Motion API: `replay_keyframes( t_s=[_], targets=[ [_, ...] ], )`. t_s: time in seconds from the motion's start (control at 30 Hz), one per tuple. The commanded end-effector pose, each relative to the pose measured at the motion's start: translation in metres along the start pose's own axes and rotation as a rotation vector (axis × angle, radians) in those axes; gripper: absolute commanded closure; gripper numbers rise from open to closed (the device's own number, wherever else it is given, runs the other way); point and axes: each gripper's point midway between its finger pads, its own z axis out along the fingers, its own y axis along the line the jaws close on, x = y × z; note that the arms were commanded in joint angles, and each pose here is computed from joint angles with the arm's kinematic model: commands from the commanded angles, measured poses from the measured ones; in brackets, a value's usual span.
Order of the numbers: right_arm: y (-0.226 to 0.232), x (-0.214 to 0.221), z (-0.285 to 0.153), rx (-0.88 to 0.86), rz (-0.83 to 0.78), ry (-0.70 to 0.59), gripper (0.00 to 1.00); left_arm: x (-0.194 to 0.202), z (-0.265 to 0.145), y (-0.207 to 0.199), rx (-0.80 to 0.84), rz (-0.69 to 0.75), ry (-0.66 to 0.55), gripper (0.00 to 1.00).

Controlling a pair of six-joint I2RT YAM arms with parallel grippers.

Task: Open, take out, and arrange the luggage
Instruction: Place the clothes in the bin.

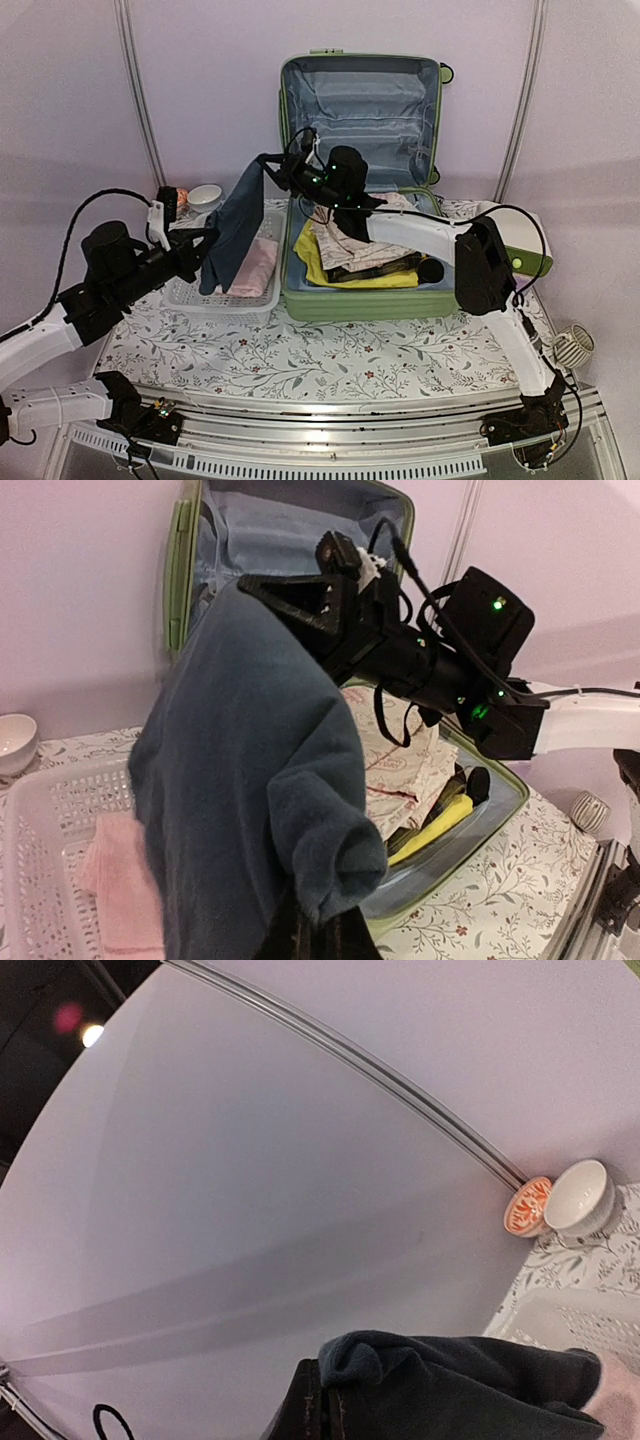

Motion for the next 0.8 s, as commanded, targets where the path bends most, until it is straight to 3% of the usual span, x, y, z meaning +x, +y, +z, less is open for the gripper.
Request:
replay_keyframes(
  t_s=[0.0, 0.4, 0.77],
  targets=[
    [-0.024, -0.014, 0.000, 0.009, 0.024, -0.026, 0.99, 0.010, 0.005, -0.005, 0.047, -0.050, 0.002, 1.00],
    [-0.081, -0.013, -0.011, 0.073, 0.075, -0.001, 0.99, 0.051, 0.023, -0.012, 0.093, -0.120, 0.025, 1.00],
    [-0.105, -0.035, -0.023, 0.113, 0.076, -0.007, 0.99, 0.056, 0.054, -0.022, 0.101, -0.141, 0.018, 1.00]
  ],
)
